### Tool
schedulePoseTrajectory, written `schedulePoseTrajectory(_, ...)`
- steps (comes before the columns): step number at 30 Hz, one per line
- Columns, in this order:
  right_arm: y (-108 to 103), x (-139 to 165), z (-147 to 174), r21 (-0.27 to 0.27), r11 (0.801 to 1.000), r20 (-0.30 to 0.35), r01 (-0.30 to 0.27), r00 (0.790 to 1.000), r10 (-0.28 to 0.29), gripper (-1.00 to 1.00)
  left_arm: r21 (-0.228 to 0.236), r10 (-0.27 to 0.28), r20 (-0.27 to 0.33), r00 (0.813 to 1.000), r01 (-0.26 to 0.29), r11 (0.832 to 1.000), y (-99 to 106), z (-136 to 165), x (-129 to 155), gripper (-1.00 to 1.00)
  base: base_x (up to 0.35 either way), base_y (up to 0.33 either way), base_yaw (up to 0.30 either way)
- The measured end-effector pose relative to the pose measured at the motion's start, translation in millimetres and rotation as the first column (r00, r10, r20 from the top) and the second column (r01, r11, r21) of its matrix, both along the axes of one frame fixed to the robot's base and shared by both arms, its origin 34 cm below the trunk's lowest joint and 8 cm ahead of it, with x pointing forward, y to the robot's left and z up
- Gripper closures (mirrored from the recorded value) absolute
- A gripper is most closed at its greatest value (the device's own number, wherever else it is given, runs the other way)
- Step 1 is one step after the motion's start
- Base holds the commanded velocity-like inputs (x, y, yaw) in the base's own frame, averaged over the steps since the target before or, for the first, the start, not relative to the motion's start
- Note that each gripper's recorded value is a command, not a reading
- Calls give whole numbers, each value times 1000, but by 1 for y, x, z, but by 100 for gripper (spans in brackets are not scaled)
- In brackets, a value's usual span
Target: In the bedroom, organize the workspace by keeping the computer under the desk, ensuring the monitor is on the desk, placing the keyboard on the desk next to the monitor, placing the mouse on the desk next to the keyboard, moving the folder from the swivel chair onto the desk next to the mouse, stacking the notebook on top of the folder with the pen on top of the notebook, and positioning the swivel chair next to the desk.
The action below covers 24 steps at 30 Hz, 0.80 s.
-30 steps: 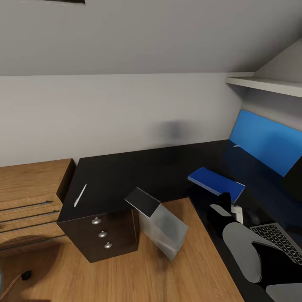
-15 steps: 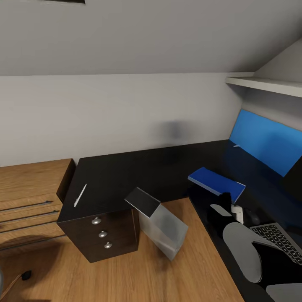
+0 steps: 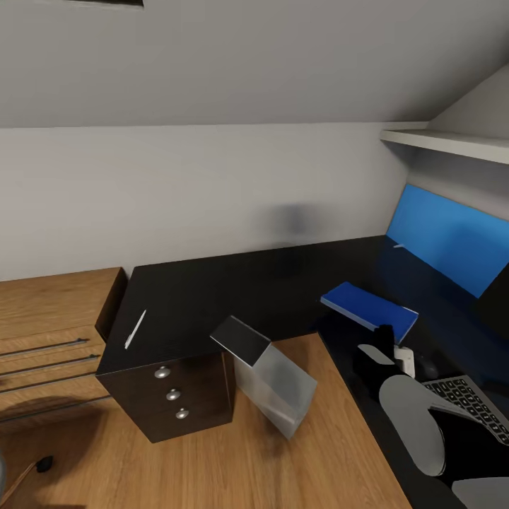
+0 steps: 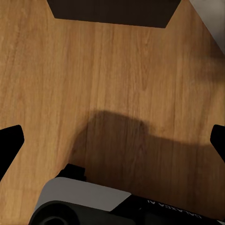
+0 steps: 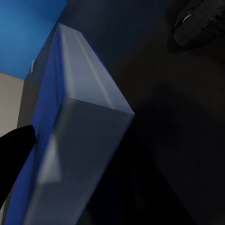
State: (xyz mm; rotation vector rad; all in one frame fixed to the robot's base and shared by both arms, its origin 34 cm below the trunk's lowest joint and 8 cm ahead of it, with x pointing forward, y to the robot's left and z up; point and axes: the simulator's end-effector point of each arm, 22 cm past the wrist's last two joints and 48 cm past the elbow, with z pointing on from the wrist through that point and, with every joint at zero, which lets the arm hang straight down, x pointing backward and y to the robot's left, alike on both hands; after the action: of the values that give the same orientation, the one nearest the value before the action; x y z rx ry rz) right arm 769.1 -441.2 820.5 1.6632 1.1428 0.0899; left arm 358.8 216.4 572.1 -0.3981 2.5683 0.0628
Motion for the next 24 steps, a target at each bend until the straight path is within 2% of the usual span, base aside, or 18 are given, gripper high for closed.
schedulePoseTrajectory(9, 0, 0, 0, 1, 1000, -1, 1, 1000, -1, 100, 0, 0, 0, 1000, 0, 1000, 0, 0, 0, -100, 0, 0, 0)
schedulePoseTrajectory(10, 0, 0, 0, 2, 1000, -1, 2, 1000, -2, -100, 0, 0, 0, 1000, 0, 1000, 0, 0, 0, -100, 0, 0, 0)
schedulePoseTrajectory(24, -1, 0, 0, 2, 1000, -1, 2, 1000, -2, -100, 0, 0, 1, 1000, 0, 1000, 0, 0, 0, -100, 0, 0, 0)
